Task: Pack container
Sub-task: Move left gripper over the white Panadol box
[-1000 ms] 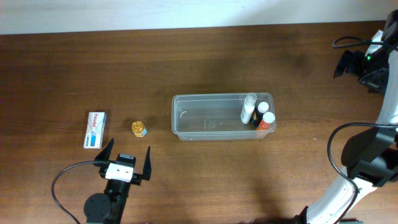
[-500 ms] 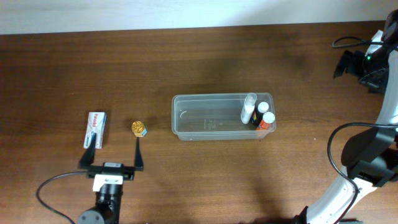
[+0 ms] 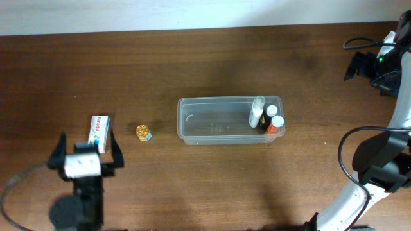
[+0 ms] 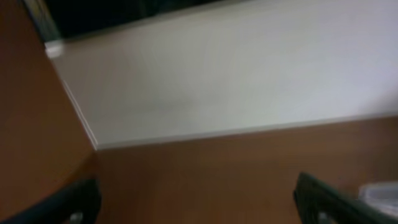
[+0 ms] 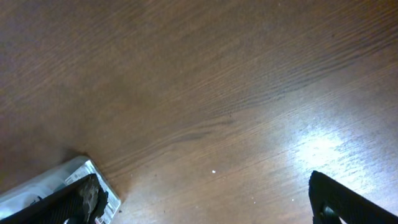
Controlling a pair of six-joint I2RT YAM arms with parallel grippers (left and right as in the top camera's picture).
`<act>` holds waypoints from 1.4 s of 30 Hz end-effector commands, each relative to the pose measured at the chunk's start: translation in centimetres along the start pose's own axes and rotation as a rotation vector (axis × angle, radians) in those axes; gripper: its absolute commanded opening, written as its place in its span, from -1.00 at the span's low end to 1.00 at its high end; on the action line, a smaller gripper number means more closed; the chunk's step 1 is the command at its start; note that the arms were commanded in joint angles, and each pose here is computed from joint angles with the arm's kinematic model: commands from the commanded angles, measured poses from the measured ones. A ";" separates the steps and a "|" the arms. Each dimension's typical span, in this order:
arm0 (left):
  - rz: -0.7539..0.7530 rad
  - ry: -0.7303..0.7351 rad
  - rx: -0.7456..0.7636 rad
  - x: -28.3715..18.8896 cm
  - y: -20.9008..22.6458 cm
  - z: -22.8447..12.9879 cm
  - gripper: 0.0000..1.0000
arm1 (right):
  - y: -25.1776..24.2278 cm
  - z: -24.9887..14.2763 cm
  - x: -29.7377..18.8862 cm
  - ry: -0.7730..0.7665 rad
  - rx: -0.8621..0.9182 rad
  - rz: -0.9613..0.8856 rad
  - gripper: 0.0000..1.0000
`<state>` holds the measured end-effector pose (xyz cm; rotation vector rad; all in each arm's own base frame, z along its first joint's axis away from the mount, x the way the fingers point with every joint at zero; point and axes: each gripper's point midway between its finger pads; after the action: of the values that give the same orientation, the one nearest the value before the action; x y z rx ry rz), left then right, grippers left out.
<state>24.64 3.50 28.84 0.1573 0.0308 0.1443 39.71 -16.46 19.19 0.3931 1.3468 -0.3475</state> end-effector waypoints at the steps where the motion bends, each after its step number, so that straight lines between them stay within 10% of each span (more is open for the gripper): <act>1: 0.055 0.108 0.011 2.0 2.3 2.3 0.99 | 0.3 0.4 -1.1 -0.036 0.008 0.009 0.97; 9: -0.058 0.315 -0.029 9.2 2.5 2.2 0.99 | 0.3 0.4 -1.1 -0.036 0.008 0.009 0.96; 25: 0.041 1.002 -0.097 13.8 7.8 -15.1 0.99 | 0.3 0.4 -1.2 -0.037 0.008 0.009 0.97; 42: -0.142 1.187 0.043 14.4 6.0 -22.1 0.99 | 0.3 0.4 -1.1 -0.036 0.008 0.009 0.97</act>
<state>37.15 14.99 9.23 0.0704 1.1747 0.1199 39.74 -16.40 19.19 0.3959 1.3457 -0.3446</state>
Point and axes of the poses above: each gripper's point midway between its finger pads, its own x axis out along the fingers, its own y axis along the line the jaws close on, z = x × y, and after that the axes turned 2 degrees about -x, right-handed
